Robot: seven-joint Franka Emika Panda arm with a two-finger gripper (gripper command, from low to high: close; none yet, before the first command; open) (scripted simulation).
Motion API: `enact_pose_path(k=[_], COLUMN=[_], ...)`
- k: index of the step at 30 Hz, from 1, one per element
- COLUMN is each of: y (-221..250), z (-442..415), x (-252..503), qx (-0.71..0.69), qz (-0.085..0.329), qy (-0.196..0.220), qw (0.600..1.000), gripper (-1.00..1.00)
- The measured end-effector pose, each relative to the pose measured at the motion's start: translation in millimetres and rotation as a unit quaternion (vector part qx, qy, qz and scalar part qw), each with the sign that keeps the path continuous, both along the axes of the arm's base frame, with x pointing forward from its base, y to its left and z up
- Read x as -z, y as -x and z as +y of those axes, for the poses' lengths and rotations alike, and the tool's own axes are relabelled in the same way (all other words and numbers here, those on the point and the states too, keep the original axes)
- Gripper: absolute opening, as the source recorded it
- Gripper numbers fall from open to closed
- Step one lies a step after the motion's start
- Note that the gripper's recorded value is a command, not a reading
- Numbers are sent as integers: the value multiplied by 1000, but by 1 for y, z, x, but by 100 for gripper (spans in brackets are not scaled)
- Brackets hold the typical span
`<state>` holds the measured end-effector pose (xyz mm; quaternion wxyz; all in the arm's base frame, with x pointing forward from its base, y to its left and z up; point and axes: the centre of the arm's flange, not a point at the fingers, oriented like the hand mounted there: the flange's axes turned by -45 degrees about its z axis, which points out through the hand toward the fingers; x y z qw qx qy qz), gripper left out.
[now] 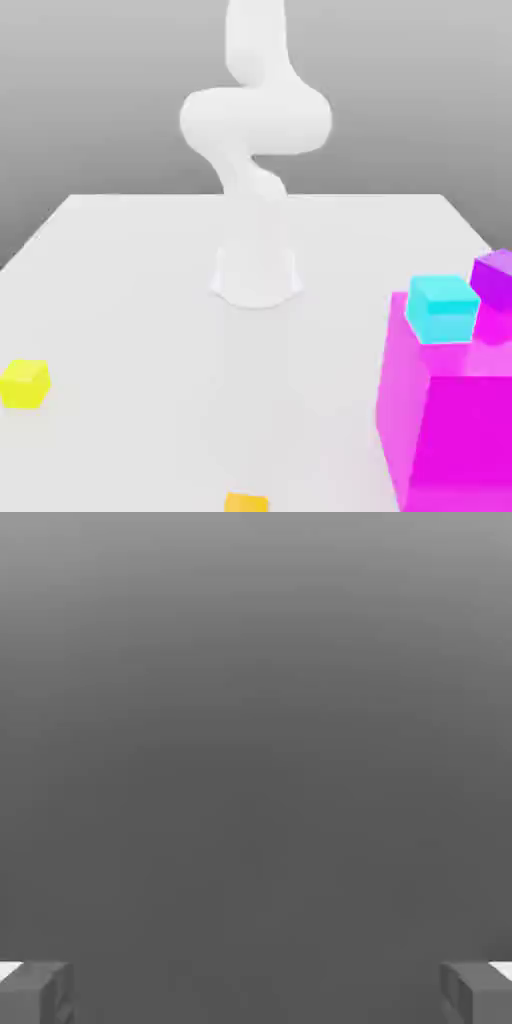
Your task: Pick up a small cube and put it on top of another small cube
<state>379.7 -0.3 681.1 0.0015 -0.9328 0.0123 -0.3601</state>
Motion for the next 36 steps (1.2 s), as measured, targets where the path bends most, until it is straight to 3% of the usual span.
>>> enact_pose_path(k=[8, 16, 28, 33, 34, 36], y=[-90, -144, -152, -149, -148, -148], z=[-3, -7, -12, -12, -12, -12], x=[114, 248, 467, 542, 551, 551], qx=[17, 33, 56, 58, 58, 58], qz=[102, 200, 344, 359, 359, 359], qy=[-5, -11, -24, -26, -26, -26], qw=[995, 979, 937, 931, 931, 931], gripper=[0, 0, 0, 0, -100, -100])
